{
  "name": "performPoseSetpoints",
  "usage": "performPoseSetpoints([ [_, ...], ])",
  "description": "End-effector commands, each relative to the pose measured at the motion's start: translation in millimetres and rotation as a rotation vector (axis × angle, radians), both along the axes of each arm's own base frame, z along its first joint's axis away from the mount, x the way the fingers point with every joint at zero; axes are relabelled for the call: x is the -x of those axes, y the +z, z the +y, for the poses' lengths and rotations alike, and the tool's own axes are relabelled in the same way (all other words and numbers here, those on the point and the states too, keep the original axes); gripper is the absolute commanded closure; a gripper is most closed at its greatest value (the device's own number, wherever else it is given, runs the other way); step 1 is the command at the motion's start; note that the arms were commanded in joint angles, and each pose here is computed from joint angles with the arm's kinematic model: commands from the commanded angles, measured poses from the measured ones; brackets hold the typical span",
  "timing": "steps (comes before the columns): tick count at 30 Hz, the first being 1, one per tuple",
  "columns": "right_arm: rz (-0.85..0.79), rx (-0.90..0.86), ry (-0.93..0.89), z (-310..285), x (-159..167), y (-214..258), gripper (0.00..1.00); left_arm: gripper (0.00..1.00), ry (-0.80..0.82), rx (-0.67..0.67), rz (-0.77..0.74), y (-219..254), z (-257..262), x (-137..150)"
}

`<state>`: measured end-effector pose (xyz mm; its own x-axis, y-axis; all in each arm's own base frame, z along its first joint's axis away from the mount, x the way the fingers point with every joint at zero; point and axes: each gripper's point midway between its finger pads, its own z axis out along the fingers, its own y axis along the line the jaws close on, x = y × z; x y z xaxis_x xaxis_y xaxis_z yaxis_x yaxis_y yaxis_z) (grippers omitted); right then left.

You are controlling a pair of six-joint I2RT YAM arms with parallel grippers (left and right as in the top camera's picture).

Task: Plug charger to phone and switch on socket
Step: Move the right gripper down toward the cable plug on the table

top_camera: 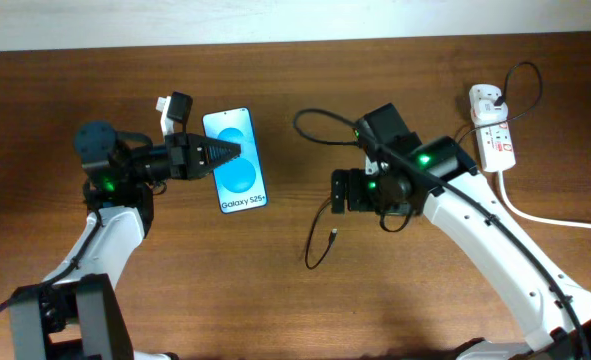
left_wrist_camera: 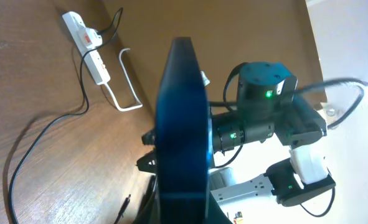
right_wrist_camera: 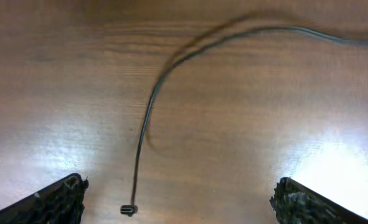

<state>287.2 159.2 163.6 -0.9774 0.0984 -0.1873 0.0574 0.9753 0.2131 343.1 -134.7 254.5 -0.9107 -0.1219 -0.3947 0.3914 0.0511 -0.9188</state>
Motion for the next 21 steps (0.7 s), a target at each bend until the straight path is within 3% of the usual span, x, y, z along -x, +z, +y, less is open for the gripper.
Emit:
performPoseSetpoints([
  [1, 0.085, -0.043, -0.359, -26.4, -1.9, 2.9, 0.02, 1.0, -0.017, -0.006, -0.043, 5.6, 0.5, 4.9],
  [3, 0.081, -0.084, -0.365, -43.8, 5.7, 19.2, 0.02, 1.0, -0.02, -0.007, -0.043, 5.6, 0.5, 5.4],
  [7, -0.158, -0.181, -0.397, -74.4, 38.7, 92.8, 0.02, 1.0, -0.019, -0.007, -0.043, 5.6, 0.6, 5.3],
  [11, -0.231, -0.331, -0.595, -88.6, 90.5, 128.5, 0.02, 1.0, -0.018, -0.007, -0.043, 5.6, 0.6, 5.1],
  [13, -0.194, -0.376, -0.702, -92.5, 106.4, 118.6, 0.02, 1.0, -0.02, -0.007, -0.043, 5.6, 0.5, 5.4],
  [18, 0.102, -0.476, -1.117, -90.2, 144.8, 47.0, 0.02, 1.0, -0.02, -0.006, -0.042, 5.6, 0.5, 5.5],
  [21, 0.182, -0.509, -1.271, -88.5, 148.5, 30.4, 0.02, 1.0, -0.02, -0.007, -0.042, 5.6, 0.5, 5.5],
])
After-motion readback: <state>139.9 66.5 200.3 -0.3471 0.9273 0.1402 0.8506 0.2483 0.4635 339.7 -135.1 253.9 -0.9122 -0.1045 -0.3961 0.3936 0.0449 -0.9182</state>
